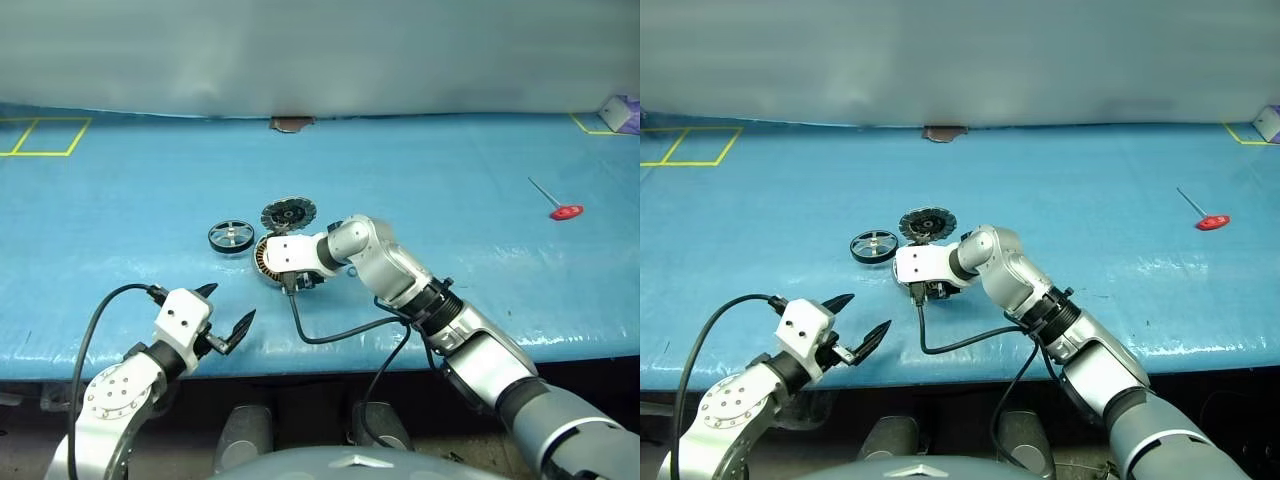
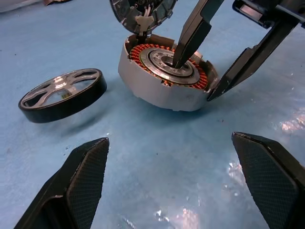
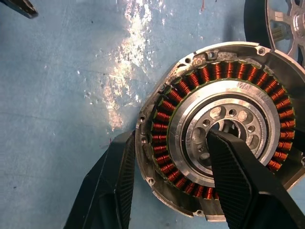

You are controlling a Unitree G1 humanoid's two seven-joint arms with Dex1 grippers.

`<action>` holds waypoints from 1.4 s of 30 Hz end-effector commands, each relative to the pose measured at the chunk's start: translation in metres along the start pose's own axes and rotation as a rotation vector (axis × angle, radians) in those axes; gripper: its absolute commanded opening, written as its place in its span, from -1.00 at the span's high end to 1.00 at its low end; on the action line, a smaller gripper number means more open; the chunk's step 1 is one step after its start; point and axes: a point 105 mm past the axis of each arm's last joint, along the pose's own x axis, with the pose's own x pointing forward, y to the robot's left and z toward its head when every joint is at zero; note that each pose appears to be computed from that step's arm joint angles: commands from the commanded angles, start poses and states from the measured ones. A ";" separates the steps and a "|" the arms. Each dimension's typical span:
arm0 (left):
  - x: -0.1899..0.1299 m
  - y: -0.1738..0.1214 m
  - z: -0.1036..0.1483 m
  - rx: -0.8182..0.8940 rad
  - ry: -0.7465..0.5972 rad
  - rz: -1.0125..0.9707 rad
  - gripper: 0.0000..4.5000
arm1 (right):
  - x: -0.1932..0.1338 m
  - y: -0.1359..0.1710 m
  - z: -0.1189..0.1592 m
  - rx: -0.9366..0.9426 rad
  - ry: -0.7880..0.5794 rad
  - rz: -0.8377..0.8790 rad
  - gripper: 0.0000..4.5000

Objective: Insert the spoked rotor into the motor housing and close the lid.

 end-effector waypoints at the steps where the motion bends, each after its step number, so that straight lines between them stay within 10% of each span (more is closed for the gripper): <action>1: -0.009 0.002 0.011 0.048 -0.052 -0.010 -1.00 | 0.005 0.021 0.009 -0.029 -0.019 0.064 0.10; 27: 0.001 -0.002 0.007 0.037 -0.072 -0.045 -1.00 | -0.016 0.036 -0.029 -0.021 0.189 0.098 0.10; 35: 0.004 -0.003 0.008 0.032 -0.076 -0.052 -1.00 | -0.019 0.029 -0.020 0.066 0.123 0.061 -0.99; 42: 0.006 -0.007 0.009 0.027 -0.072 -0.080 -1.00 | -0.058 0.013 0.025 0.148 -0.101 -0.042 -0.99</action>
